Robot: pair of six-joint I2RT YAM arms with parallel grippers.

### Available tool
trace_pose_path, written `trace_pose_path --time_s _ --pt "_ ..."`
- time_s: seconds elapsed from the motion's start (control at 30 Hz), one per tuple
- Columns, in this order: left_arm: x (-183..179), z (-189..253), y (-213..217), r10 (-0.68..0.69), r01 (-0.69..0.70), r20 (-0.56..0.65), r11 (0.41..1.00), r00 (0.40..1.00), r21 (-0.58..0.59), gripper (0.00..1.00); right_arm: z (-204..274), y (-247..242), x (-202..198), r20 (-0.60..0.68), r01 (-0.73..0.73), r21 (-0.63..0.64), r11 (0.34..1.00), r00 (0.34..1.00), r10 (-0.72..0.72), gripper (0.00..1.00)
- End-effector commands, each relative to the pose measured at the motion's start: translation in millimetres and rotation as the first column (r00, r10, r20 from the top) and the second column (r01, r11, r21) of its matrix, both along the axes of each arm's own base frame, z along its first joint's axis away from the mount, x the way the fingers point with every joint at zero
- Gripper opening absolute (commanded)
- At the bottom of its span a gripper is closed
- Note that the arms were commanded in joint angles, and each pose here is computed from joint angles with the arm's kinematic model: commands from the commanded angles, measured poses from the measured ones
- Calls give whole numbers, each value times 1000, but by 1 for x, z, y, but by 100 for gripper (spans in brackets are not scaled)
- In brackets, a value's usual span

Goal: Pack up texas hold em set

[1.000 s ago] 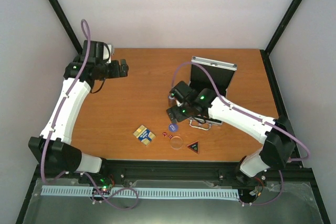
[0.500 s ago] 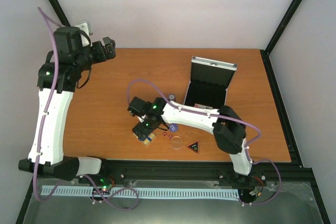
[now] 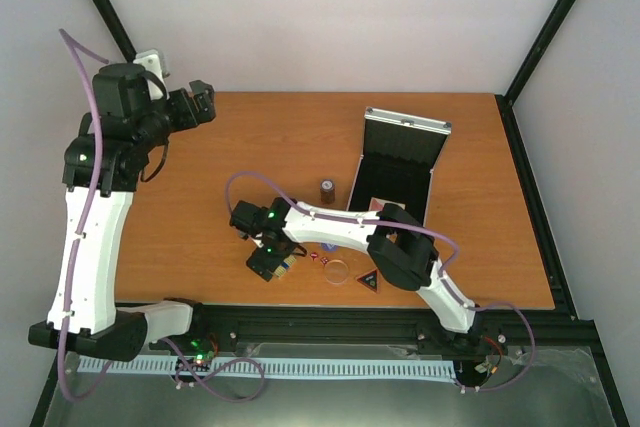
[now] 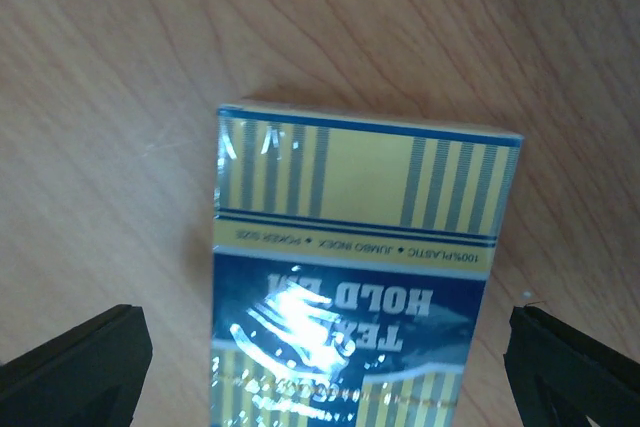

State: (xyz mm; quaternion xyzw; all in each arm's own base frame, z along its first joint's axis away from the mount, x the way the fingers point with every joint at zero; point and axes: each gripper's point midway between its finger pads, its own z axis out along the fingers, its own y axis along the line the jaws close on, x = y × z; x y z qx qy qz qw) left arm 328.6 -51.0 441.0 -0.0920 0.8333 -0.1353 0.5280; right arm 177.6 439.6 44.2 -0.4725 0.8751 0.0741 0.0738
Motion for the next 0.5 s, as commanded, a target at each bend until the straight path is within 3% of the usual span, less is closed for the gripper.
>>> trace_pose_path --time_s 0.0,0.33,0.47 --pt "-4 -1 -3 -16 16 -2 1000 1000 -6 100 -8 -2 6 35 5 -46 999 999 -4 98" --pt "-2 -7 -5 -31 31 -12 999 999 9 100 -25 -1 12 47 4 -97 995 999 1 97" --pt "-2 -8 -5 -32 32 -15 999 999 16 100 -29 0 11 33 6 -105 994 999 -2 92"
